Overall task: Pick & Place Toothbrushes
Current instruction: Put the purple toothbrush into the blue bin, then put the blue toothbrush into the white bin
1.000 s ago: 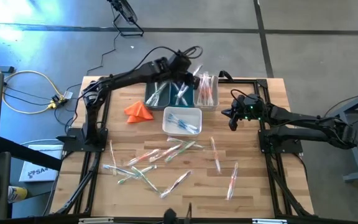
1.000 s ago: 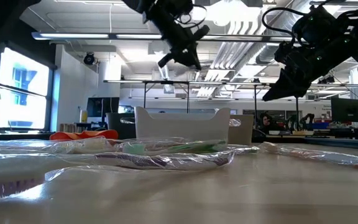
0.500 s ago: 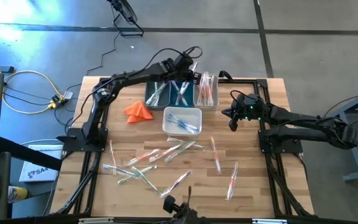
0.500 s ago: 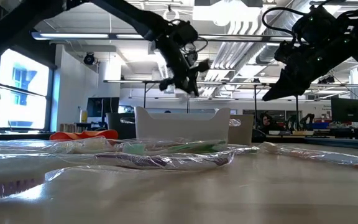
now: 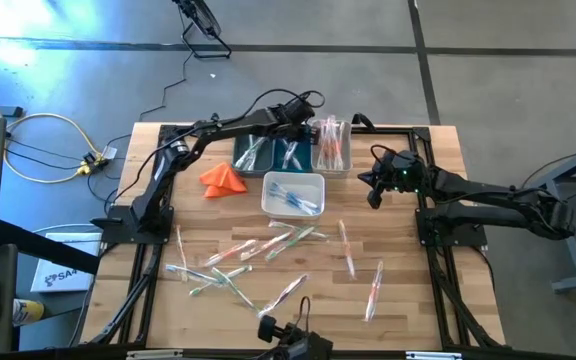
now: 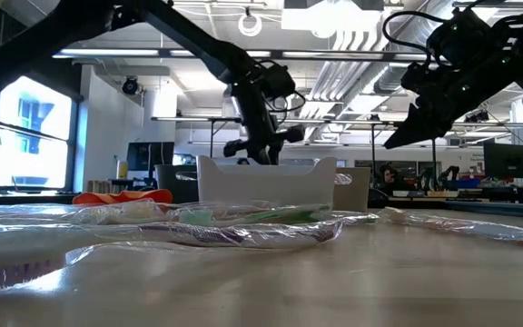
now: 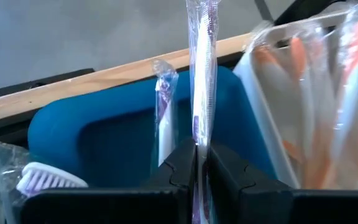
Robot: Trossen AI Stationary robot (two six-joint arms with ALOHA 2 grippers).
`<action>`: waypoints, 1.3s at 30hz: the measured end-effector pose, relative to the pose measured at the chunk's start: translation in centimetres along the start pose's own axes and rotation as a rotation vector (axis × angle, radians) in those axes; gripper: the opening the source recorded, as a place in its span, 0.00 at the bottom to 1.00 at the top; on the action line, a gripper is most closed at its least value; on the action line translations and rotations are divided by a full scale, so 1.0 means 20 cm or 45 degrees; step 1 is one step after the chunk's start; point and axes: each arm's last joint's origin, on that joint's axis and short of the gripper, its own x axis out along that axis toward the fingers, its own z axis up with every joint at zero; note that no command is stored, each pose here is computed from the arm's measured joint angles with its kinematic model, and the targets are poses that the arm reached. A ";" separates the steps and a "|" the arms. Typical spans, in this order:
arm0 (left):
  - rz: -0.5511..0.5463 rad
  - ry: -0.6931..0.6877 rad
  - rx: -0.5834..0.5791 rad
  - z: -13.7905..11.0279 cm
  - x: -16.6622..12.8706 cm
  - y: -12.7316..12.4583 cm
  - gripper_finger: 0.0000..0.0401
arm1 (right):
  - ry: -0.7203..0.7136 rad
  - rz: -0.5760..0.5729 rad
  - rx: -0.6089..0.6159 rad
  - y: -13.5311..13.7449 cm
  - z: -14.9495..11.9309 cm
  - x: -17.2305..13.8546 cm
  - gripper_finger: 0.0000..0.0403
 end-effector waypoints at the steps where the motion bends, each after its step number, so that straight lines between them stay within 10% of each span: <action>1: 0.011 -0.002 0.002 -0.01 0.01 0.00 0.07 | 0.000 -0.001 0.000 0.00 0.00 0.00 0.01; 15: 0.050 0.001 0.009 -0.02 0.02 0.01 0.08 | 0.000 -0.001 -0.024 0.00 0.00 0.00 0.01; 27: -0.006 0.038 0.077 -0.02 0.02 0.00 0.41 | 0.000 -0.001 -0.024 0.00 0.00 0.00 0.01; 39: -0.115 0.048 0.095 0.06 -0.06 0.02 0.44 | -0.001 -0.001 -0.024 0.00 0.00 0.00 0.01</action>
